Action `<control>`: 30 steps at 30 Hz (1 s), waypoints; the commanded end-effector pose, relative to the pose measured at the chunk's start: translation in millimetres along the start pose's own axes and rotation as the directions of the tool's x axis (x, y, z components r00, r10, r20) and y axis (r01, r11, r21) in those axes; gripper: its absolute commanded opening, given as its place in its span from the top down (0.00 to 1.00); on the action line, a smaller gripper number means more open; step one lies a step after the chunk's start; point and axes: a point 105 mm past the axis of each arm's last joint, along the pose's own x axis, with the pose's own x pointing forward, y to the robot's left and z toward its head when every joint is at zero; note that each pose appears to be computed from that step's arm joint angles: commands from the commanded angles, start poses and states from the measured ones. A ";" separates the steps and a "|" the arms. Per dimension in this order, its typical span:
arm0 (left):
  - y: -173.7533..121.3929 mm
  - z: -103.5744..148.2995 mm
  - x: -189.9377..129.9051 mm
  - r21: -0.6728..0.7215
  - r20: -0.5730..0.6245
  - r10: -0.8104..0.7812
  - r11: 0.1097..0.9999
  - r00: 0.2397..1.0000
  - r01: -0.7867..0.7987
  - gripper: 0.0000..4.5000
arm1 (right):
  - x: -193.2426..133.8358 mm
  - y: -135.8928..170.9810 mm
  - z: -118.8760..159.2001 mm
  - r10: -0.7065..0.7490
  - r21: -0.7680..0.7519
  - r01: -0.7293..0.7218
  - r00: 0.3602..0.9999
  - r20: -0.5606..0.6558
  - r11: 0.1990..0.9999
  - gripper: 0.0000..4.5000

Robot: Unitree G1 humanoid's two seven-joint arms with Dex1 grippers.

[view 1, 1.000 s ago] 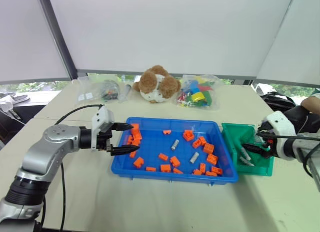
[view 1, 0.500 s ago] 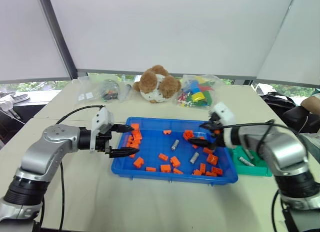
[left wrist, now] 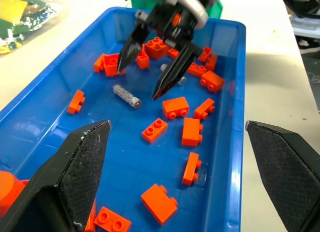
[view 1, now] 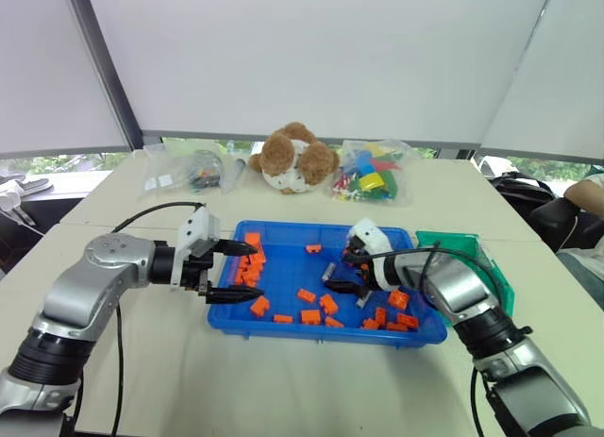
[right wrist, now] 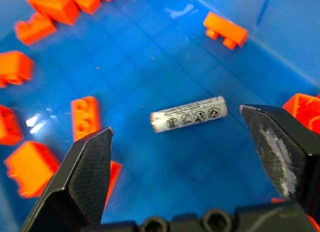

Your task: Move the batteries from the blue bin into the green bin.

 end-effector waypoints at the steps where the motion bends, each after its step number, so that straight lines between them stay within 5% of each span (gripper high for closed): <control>1: 0.5 12.8 -2.7 0.050 0.016 0.011 0.999 1.000 -0.012 0.00 | 4.2 -4.7 9.4 -0.014 -0.044 0.015 1.000 0.022 0.999 0.01; 15: -7.0 16.8 -0.3 0.058 0.021 -0.021 0.998 1.000 0.020 0.00 | 22.5 -3.6 0.3 0.005 -0.033 -0.005 1.000 0.000 0.999 0.01; 18: -7.6 17.5 0.1 0.061 0.020 -0.031 0.998 0.999 0.030 0.00 | 23.2 -3.2 -0.8 0.011 -0.030 -0.011 1.000 -0.001 0.999 0.21; 21: -9.7 17.3 -0.1 0.064 0.018 -0.052 0.997 0.999 0.050 0.00 | 23.3 -2.4 -0.9 0.013 -0.030 -0.013 1.000 0.001 0.999 0.52; 27: -12.7 17.0 1.5 0.077 0.012 -0.093 0.993 0.996 0.092 0.00 | 5.4 -8.2 16.8 -0.038 -0.050 0.040 0.998 0.054 0.998 0.51; 30: -15.3 19.7 6.2 0.091 0.017 -0.137 0.987 0.990 0.135 0.00 | -40.9 -22.5 43.4 -0.135 -0.027 0.141 0.978 0.161 0.990 0.51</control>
